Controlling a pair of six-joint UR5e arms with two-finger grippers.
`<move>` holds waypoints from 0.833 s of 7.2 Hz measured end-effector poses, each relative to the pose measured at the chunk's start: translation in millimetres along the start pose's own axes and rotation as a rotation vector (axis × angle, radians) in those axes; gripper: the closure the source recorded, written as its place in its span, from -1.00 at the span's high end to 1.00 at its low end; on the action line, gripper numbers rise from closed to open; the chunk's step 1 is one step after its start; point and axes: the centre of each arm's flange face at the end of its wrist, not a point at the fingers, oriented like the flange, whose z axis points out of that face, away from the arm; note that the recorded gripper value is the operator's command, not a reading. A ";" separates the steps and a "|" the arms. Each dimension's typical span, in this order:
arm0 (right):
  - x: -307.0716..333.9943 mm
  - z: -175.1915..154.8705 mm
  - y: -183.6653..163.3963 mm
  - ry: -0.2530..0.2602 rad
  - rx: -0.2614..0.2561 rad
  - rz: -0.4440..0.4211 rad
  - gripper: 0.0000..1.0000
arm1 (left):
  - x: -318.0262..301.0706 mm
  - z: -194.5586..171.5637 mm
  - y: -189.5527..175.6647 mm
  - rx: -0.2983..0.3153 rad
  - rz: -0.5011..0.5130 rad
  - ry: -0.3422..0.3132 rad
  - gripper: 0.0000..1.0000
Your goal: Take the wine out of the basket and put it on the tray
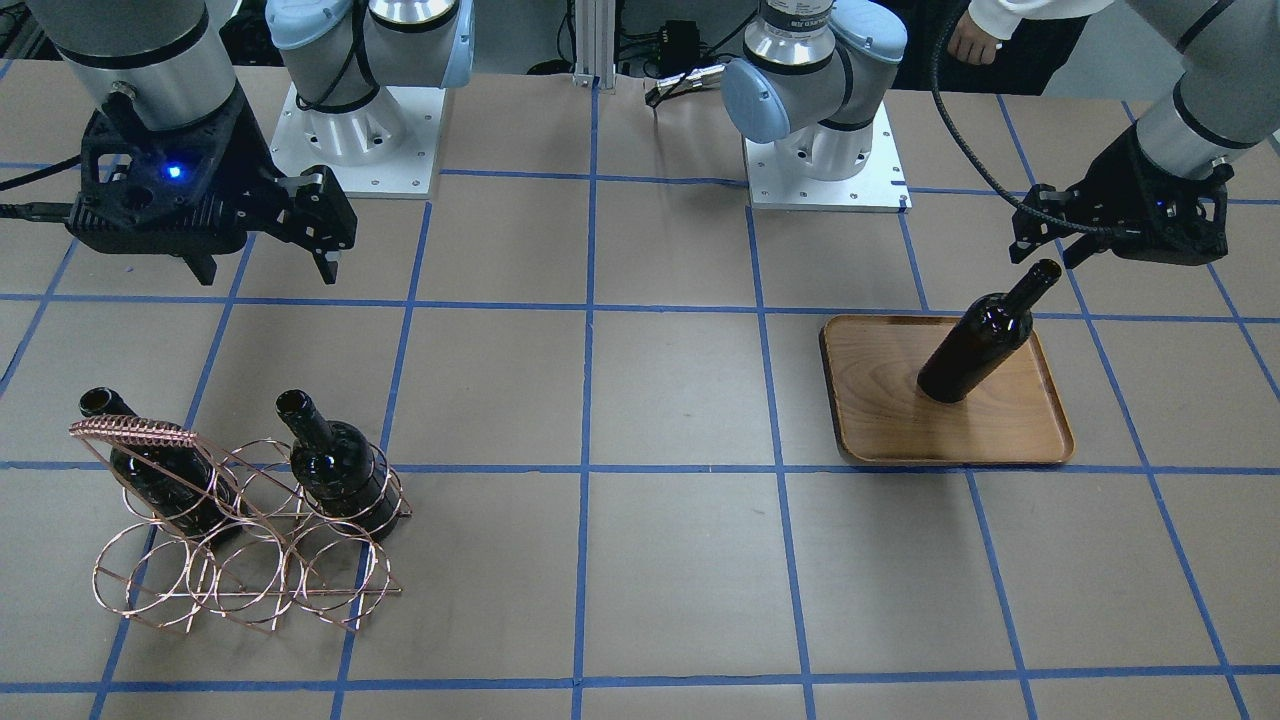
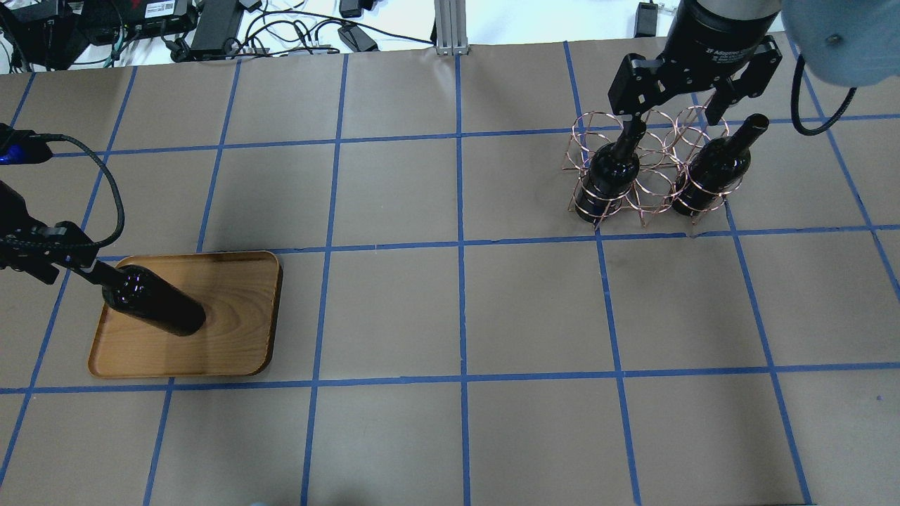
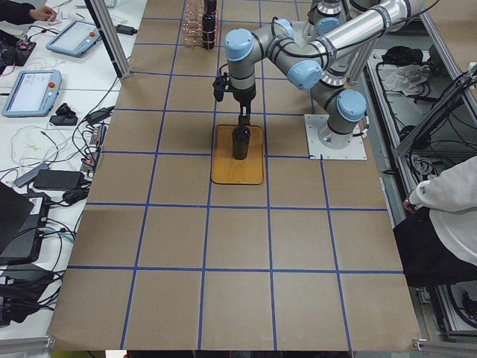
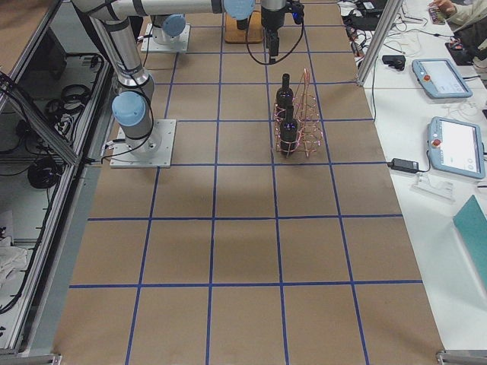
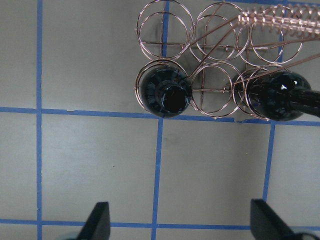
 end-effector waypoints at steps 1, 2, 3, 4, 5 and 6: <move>0.0 0.0 0.0 0.000 0.000 0.000 1.00 | 1.9 -4.7 0.6 0.010 -0.026 -0.004 1.00; 0.0 0.2 0.0 0.000 0.000 0.000 1.00 | 9.0 -13.5 0.0 0.027 -0.048 -0.011 1.00; 0.0 0.3 0.1 0.000 -0.001 0.000 1.00 | 29.2 -28.3 -5.2 0.047 -0.065 -0.023 1.00; -0.1 0.2 0.1 0.000 0.000 0.002 1.00 | 64.7 -45.5 -13.8 0.065 -0.105 -0.036 1.00; -0.1 0.1 0.0 -0.001 0.000 0.002 1.00 | 110.3 -62.5 -20.1 0.087 -0.157 -0.046 1.00; -0.1 0.1 0.0 -0.001 0.000 0.000 1.00 | 156.6 -77.4 -21.3 0.112 -0.200 -0.048 1.00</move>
